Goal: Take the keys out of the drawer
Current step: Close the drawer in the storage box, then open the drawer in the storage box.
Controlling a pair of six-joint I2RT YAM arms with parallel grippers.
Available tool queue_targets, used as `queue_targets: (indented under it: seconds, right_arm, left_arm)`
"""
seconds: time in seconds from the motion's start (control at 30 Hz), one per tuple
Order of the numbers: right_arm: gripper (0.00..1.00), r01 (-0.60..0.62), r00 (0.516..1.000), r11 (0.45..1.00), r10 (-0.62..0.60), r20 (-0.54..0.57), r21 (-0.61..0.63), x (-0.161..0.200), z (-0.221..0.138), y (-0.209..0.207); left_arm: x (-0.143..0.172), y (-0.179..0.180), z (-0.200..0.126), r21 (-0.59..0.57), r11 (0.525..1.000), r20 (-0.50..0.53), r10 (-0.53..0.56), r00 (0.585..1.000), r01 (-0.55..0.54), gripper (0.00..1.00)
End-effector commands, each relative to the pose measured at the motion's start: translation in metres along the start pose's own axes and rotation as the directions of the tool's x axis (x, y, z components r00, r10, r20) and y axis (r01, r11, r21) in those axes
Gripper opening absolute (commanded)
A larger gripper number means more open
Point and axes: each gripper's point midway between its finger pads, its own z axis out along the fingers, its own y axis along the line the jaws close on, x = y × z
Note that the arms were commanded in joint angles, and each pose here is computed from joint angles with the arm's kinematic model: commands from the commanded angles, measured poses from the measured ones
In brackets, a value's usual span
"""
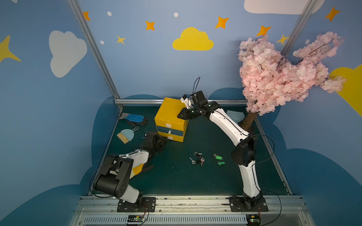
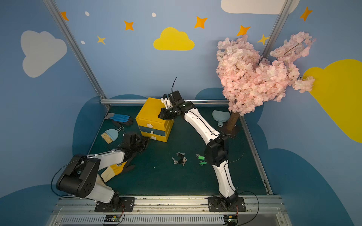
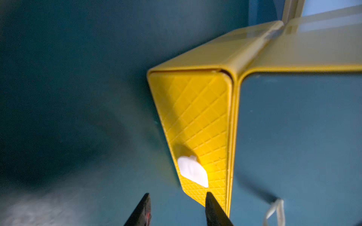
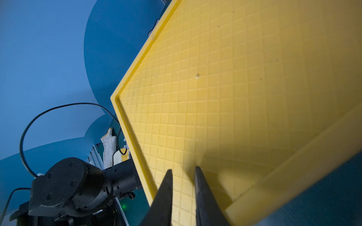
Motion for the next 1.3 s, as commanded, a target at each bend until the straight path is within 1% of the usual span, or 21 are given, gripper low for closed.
queue_targets:
  seconds: [0.0,0.13,0.47,0.57,0.67,0.73,0.87,1.0,1.1,1.17,1.27]
  right_arm:
    - [0.23,-0.060,0.991,0.996,0.068,-0.114,0.071,0.033,0.009,-0.024]
    - [0.23,-0.061,0.991,0.996,0.069,-0.117,0.071,0.034,0.009,-0.024]
    - [0.23,-0.073,0.989,0.994,0.082,-0.126,0.077,0.037,0.009,-0.031]
    - [0.23,-0.079,0.988,0.994,0.088,-0.128,0.079,0.037,0.007,-0.033]
    - [0.23,-0.080,0.988,0.994,0.090,-0.126,0.081,0.036,0.006,-0.034]
    - [0.23,-0.086,0.987,0.993,0.097,-0.126,0.084,0.037,0.006,-0.036]
    - [0.23,-0.092,0.987,0.992,0.102,-0.120,0.086,0.034,0.006,-0.039]
    - [0.23,-0.097,0.988,0.992,0.107,-0.112,0.086,0.031,0.005,-0.041]
    - [0.23,-0.101,0.988,0.991,0.111,-0.106,0.088,0.029,0.003,-0.044]
    - [0.23,-0.103,0.988,0.991,0.112,-0.102,0.090,0.027,0.001,-0.045]
    - [0.23,-0.110,0.988,0.990,0.119,-0.094,0.093,0.024,0.000,-0.048]
  left_arm:
    - [0.003,-0.018,0.009,0.068,0.998,-0.024,0.003,1.000,-0.002,0.46]
    - [0.004,-0.019,0.017,0.104,0.994,-0.020,-0.022,1.000,0.024,0.46]
    - [0.006,-0.010,0.033,0.101,0.992,-0.024,-0.079,0.997,0.081,0.46]
    - [0.006,0.003,0.035,0.055,0.992,-0.015,-0.112,0.994,0.112,0.46]
    - [0.008,0.023,0.035,-0.043,0.990,-0.010,-0.136,0.991,0.135,0.46]
    - [0.008,0.027,0.033,-0.064,0.990,-0.005,-0.128,0.992,0.127,0.46]
    - [0.010,0.034,0.027,-0.103,0.983,0.000,-0.155,0.988,0.154,0.46]
    - [0.011,0.043,0.018,-0.178,0.970,0.007,-0.166,0.986,0.165,0.46]
    - [0.012,0.046,0.014,-0.198,0.965,0.009,-0.176,0.984,0.174,0.46]
    - [0.013,0.049,0.011,-0.218,0.957,0.011,-0.192,0.981,0.190,0.46]
    - [0.021,0.062,0.006,-0.297,0.926,-0.004,-0.247,0.969,0.234,0.42]
